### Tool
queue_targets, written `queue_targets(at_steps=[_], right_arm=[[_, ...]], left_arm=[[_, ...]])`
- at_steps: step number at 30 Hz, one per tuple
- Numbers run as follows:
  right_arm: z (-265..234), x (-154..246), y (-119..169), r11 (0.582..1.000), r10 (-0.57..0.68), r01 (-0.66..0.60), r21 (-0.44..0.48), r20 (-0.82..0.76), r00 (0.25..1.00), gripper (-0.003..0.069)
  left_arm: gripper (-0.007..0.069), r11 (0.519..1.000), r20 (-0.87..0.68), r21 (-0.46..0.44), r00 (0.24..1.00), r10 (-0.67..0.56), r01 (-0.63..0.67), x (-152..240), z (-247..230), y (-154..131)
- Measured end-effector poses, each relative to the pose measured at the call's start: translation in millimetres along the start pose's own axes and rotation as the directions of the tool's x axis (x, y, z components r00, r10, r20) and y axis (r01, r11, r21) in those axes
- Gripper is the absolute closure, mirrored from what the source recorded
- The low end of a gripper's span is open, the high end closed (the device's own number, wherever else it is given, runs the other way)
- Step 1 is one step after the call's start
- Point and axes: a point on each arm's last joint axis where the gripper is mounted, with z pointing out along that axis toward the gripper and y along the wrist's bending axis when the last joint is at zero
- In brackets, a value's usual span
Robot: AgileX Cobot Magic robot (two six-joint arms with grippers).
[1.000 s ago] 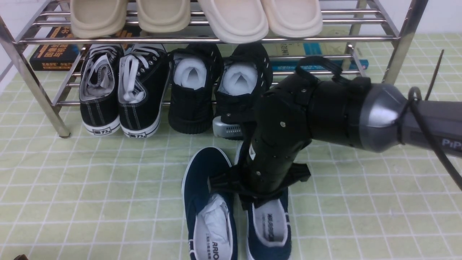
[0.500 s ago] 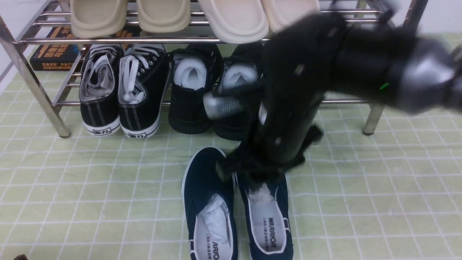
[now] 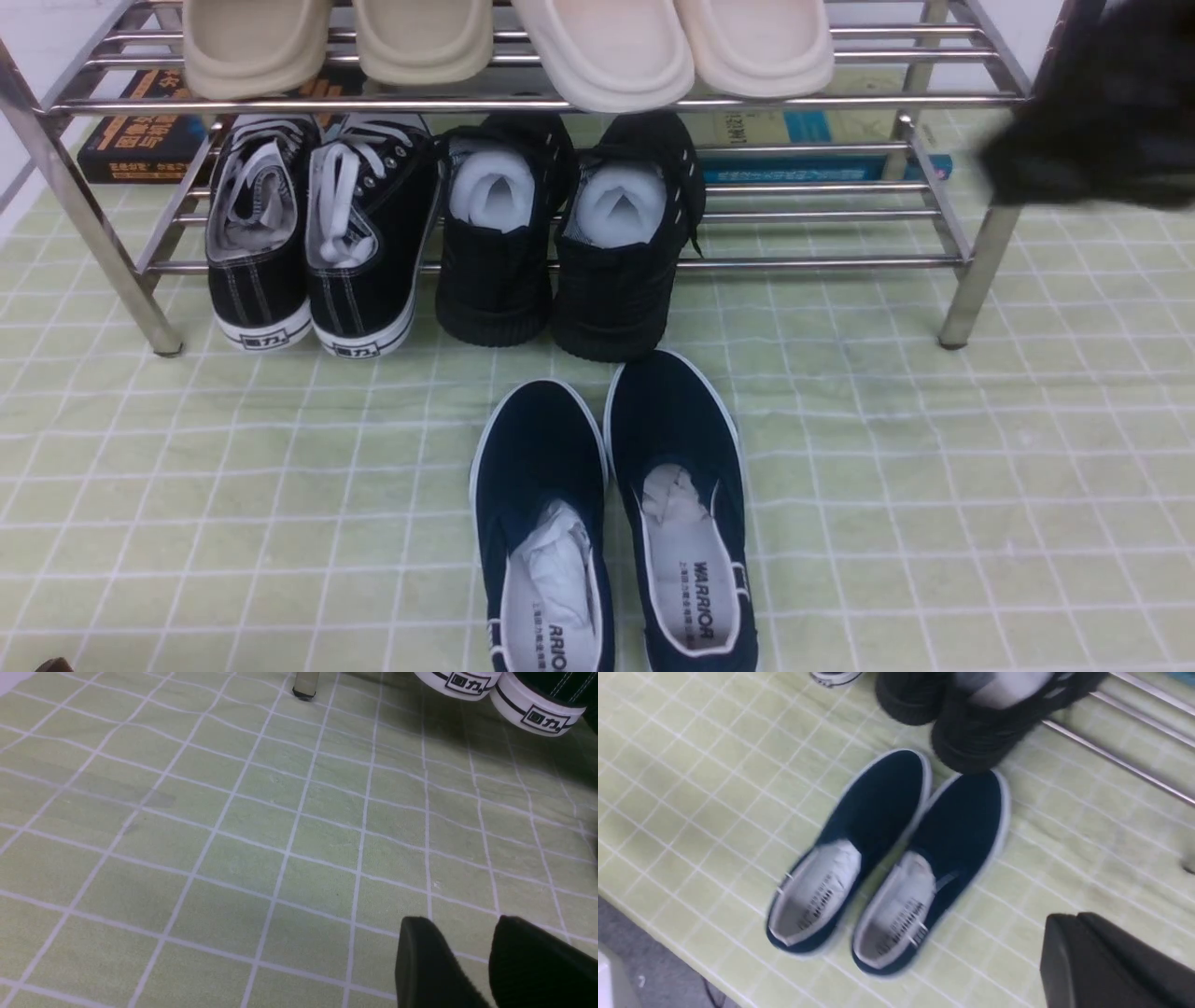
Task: Take the shoes off the shelf with your hand from the green coffee tablecloth.
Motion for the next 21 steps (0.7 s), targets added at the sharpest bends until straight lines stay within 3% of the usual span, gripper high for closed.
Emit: queue_targets(at_steps=[4, 8, 14, 21], right_arm=[[-6.6, 37.9, -10.8, 1.000, 0.012, -0.012, 0.000, 0.096, 0.995, 0.0672], [13.6, 92.1, -19.1, 0.996, 0.072, -0.049, -0.078, 0.318, 0.945, 0.0670], [37.9, 134.9, -20.7, 0.983, 0.109, -0.014, -0.184, 0.517, 0.849, 0.0667], [64.4, 173.2, -24.2, 0.979, 0.110, 0.000, -0.205, 0.523, 0.845, 0.0663]], left_arm=[[0.0384, 1.000, 0.000, 0.000, 1.000, 0.000, 0.000, 0.0, 0.0, 0.0], [0.0384, 1.000, 0.000, 0.000, 1.000, 0.000, 0.000, 0.0, 0.0, 0.0], [0.0384, 1.000, 0.000, 0.000, 1.000, 0.000, 0.000, 0.0, 0.0, 0.0], [0.0384, 1.000, 0.000, 0.000, 1.000, 0.000, 0.000, 0.0, 0.0, 0.0]])
